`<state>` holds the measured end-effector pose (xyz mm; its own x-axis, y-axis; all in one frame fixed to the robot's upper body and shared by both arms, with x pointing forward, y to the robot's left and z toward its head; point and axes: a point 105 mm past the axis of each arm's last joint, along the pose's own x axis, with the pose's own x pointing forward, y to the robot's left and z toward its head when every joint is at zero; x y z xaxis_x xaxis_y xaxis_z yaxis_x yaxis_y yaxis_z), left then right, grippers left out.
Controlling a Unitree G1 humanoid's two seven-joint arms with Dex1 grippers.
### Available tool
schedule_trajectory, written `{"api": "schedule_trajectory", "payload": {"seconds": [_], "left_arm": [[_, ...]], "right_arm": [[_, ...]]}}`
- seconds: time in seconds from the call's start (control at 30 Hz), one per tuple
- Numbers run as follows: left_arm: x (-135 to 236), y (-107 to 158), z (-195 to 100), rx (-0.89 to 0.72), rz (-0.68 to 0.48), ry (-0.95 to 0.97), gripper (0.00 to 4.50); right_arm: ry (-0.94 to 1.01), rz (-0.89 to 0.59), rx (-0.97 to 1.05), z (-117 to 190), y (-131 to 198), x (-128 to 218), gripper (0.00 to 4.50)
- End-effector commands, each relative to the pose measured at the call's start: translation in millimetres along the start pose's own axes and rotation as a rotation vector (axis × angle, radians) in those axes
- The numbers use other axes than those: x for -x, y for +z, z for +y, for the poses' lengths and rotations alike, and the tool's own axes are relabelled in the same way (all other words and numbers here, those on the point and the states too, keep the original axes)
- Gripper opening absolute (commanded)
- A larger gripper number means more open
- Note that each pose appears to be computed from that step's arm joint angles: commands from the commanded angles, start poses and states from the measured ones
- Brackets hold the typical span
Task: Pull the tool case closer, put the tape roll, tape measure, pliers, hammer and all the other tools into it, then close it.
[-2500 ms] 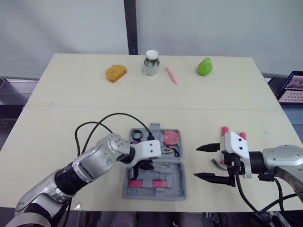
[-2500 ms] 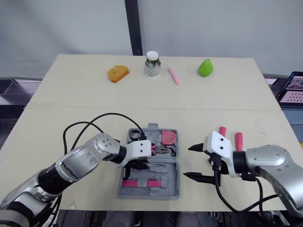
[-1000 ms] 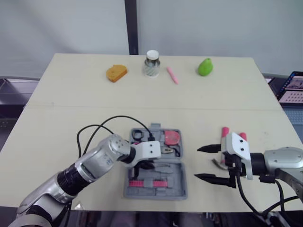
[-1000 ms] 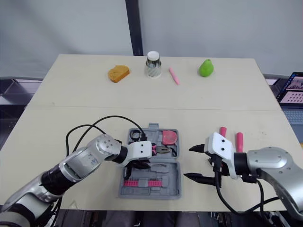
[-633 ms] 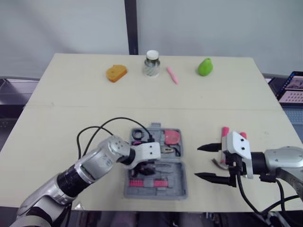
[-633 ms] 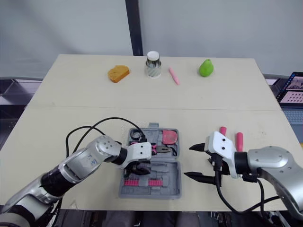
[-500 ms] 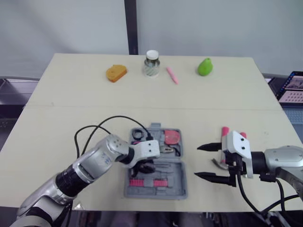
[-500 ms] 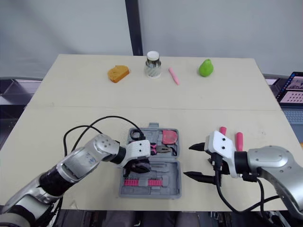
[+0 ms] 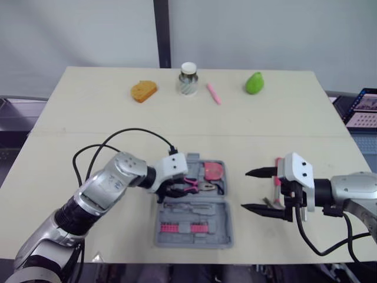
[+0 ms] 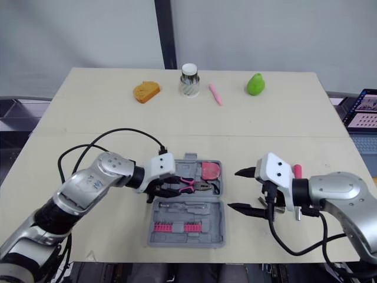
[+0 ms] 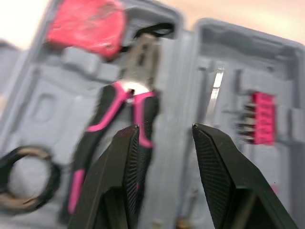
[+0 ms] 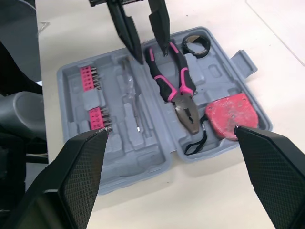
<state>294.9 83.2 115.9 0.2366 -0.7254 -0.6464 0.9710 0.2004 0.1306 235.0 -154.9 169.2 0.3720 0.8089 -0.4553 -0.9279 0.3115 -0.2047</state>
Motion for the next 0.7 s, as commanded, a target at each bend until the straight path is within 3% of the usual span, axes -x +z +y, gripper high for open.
{"api": "schedule_trajectory", "payload": {"seconds": [0.03, 0.3, 0.53, 0.63, 0.7], "left_arm": [[3.1, 7.9, -2.1, -0.043, -0.098, -0.055, 1.89], [1.8, 2.1, -17.1, -0.020, -0.188, -0.178, 1.89], [-11.9, -15.3, -36.7, -0.014, -0.176, -0.259, 1.89], [-16.7, -20.5, -40.2, -0.008, -0.176, -0.267, 1.11], [-16.4, -19.3, -37.8, -0.002, -0.189, -0.252, 0.20]], "right_arm": [[-0.013, -0.021, 0.027, -4.1, 5.9, 2.2, 4.50], [-0.038, -0.019, 0.009, -9.6, 3.2, 6.6, 4.50], [-0.043, -0.018, 0.003, -10.3, 2.5, 6.7, 4.50], [-0.043, -0.016, 0.003, -10.2, 2.8, 7.0, 4.50], [-0.042, -0.015, 0.001, -9.4, 2.9, 7.2, 4.50]]}}
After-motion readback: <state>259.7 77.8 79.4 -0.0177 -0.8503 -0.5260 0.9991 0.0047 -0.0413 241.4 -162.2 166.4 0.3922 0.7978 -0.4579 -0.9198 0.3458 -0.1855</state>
